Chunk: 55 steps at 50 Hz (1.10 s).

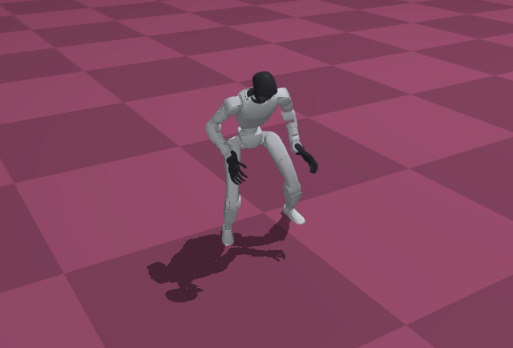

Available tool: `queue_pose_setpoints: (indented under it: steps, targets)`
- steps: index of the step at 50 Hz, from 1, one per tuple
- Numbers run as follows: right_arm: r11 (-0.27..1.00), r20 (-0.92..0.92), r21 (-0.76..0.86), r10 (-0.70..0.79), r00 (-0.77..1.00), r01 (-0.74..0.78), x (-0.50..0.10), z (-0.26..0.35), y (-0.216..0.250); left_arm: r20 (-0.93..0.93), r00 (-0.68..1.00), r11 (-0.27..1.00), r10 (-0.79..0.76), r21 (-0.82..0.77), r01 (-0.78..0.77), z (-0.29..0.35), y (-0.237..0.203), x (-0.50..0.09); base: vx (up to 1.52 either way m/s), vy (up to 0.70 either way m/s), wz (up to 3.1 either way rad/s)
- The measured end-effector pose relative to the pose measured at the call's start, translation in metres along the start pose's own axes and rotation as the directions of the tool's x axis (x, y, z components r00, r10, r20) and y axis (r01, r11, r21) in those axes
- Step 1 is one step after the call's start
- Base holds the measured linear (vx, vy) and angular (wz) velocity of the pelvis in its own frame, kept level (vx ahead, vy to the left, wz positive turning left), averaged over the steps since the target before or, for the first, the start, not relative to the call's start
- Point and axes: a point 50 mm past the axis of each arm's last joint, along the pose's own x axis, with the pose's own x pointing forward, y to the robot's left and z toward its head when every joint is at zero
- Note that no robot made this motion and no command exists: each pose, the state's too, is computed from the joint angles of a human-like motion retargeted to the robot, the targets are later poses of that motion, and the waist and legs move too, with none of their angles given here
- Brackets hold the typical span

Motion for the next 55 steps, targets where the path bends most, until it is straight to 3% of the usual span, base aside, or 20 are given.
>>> queue_pose_setpoints:
  steps: [3,6,8,11,15,18,23,25,29,34,37,41,43,45,48,50,52,53,55]
  targets:
    - [0.979,0.301,0.181,0.032,0.953,-0.090,-0.011,0.071,-0.017,-0.088,0.964,0.957,0.251,-0.124,-0.260,-0.013,0.069,-0.017,0.63,-0.71,-0.69]
    - [0.950,0.454,0.223,0.096,0.886,-0.217,-0.047,0.102,-0.058,0.051,0.982,0.962,0.184,-0.213,-0.169,0.016,0.104,-0.046,0.77,-0.82,0.17]
    - [0.915,0.389,0.298,0.145,0.910,-0.273,-0.071,0.098,-0.079,0.168,0.984,0.985,0.055,-0.171,-0.026,0.036,0.109,-0.070,0.72,-0.82,1.10]
    - [0.890,0.122,0.377,0.225,0.967,-0.255,-0.093,0.057,-0.089,0.272,0.957,0.991,-0.101,-0.054,0.120,0.050,0.094,-0.090,0.53,-0.95,1.14]
    - [0.934,-0.198,0.284,0.278,0.940,-0.217,-0.114,-0.005,-0.083,0.269,0.919,0.957,-0.289,0.058,0.284,0.049,0.065,-0.093,0.31,-0.81,0.23]
    - [0.905,-0.157,0.246,0.390,0.907,-0.347,-0.088,-0.019,-0.066,0.336,0.834,0.896,-0.438,0.086,0.436,0.061,0.030,-0.077,0.11,-0.50,-0.08]
    - [0.887,-0.212,0.280,0.432,0.877,-0.369,-0.082,-0.044,-0.042,0.219,0.825,0.852,-0.520,0.071,0.519,0.035,0.019,-0.072,0.18,-0.74,0.02]
    - [0.901,-0.299,0.283,0.408,0.863,-0.328,-0.098,-0.056,-0.026,0.121,0.842,0.851,-0.525,0.046,0.524,0.020,0.027,-0.078,0.16,-0.78,-0.39]
    - [0.898,-0.324,0.408,0.313,0.892,-0.167,-0.082,-0.049,0.013,0.163,0.806,0.820,-0.569,0.028,0.572,0.041,-0.002,-0.059,0.00,-0.82,0.39]
    - [0.782,-0.333,0.618,0.360,0.872,-0.086,-0.053,-0.010,0.105,0.188,0.863,0.882,-0.469,0.159,0.444,0.057,-0.035,-0.013,-0.20,-0.95,1.03]
    - [0.725,-0.117,0.635,0.429,0.896,-0.264,-0.030,0.036,0.127,0.268,0.874,0.913,-0.405,0.078,0.399,0.073,-0.046,-0.011,-0.08,-1.03,-0.22]
    - [0.686,0.290,0.540,0.393,0.873,-0.488,-0.006,0.097,0.084,0.375,0.837,0.873,-0.399,-0.123,0.471,0.101,-0.030,-0.028,0.14,-1.11,-0.91]
    - [0.674,0.383,0.542,0.332,0.862,-0.501,-0.015,0.108,0.044,0.427,0.801,0.850,-0.419,-0.127,0.512,0.114,-0.013,-0.040,0.30,-1.13,-0.38]
    - [0.645,0.418,0.563,0.317,0.851,-0.516,-0.030,0.102,0.001,0.480,0.738,0.833,-0.474,-0.028,0.553,0.128,0.004,-0.053,0.32,-1.10,0.72]
    - [0.455,0.250,0.755,0.466,0.849,-0.472,-0.053,0.045,-0.039,0.538,0.578,0.763,-0.614,0.218,0.608,0.141,0.010,-0.077,0.17,-1.10,1.43]
    - [0.387,0.066,0.862,0.556,0.828,-0.328,-0.073,-0.006,-0.058,0.562,0.465,0.709,-0.684,0.361,0.606,0.149,0.007,-0.093,-0.09,-1.54,0.54]
    - [0.551,-0.179,0.813,0.544,0.820,-0.188,-0.089,-0.052,-0.084,0.555,0.378,0.641,-0.741,0.418,0.644,0.154,0.002,-0.106,-0.13,-1.26,-0.05]
    - [0.691,-0.319,0.714,0.465,0.825,-0.113,-0.096,-0.071,-0.099,0.605,0.413,0.689,-0.681,0.337,0.642,0.157,0.004,-0.110,-0.12,-0.79,-0.30]
    - [0.883,-0.514,0.464,0.336,0.789,-0.075,-0.112,-0.101,-0.129,0.553,0.320,0.586,-0.769,0.411,0.698,0.160,0.003,-0.117,-0.17,-0.61,-0.79]
